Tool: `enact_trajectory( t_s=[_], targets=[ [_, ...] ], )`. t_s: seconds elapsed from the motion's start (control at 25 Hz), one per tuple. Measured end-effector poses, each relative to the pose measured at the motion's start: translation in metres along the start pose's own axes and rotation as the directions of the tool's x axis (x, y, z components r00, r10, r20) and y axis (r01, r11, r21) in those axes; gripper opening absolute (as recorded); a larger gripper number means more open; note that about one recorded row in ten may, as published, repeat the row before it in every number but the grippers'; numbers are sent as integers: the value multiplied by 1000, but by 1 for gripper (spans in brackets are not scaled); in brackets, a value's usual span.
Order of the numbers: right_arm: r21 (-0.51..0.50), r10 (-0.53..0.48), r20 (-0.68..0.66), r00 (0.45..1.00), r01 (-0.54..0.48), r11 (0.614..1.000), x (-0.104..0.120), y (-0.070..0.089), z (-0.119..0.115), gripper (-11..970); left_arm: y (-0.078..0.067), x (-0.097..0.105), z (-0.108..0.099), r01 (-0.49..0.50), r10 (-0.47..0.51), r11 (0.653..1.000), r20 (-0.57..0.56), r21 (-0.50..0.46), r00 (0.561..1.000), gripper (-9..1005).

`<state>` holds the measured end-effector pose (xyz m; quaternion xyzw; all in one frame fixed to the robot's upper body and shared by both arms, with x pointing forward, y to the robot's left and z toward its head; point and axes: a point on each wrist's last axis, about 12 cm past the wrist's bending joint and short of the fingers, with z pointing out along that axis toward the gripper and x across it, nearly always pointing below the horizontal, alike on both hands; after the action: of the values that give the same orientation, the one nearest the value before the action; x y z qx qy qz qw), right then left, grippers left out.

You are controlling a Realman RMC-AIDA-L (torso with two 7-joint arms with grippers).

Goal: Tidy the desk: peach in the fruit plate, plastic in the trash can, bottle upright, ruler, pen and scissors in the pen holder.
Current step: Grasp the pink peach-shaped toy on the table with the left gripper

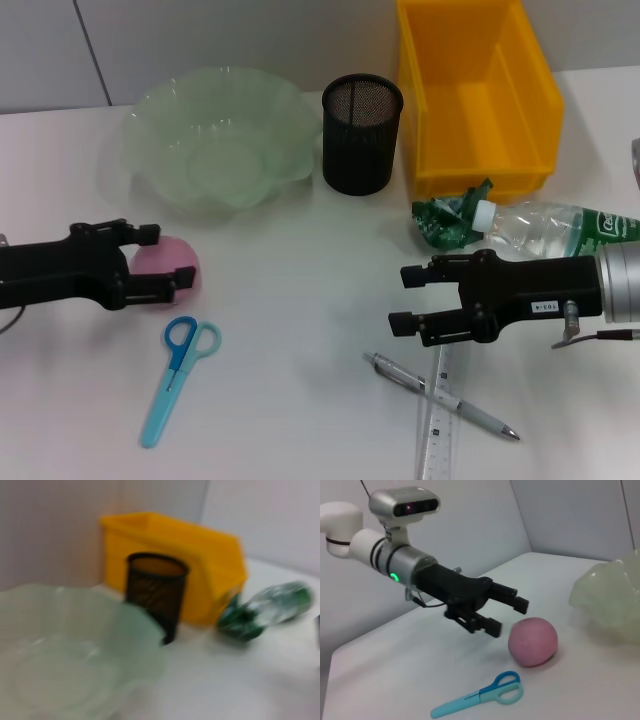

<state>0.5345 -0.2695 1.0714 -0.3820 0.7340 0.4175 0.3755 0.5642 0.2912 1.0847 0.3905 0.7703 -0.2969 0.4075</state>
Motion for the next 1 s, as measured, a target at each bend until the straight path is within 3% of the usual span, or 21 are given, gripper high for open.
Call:
enact_trajectory(
  t_s=[0.36, 0.8, 1.0],
  targets=[
    [-1, -1, -1, 1000, 1, 1000, -2, -1, 0, 784, 6, 5, 12, -46, 38, 996, -102, -82, 994, 807],
    [1, -7, -2, 1000, 7, 1000, -6, -3, -1, 783, 6, 5, 20, -54, 40, 991, -112, -124, 993, 799],
    [1, -8, -3, 1000, 8, 1000, -6, -4, -1, 783, 7, 5, 20, -55, 40, 990, -114, -133, 993, 617]
  ],
)
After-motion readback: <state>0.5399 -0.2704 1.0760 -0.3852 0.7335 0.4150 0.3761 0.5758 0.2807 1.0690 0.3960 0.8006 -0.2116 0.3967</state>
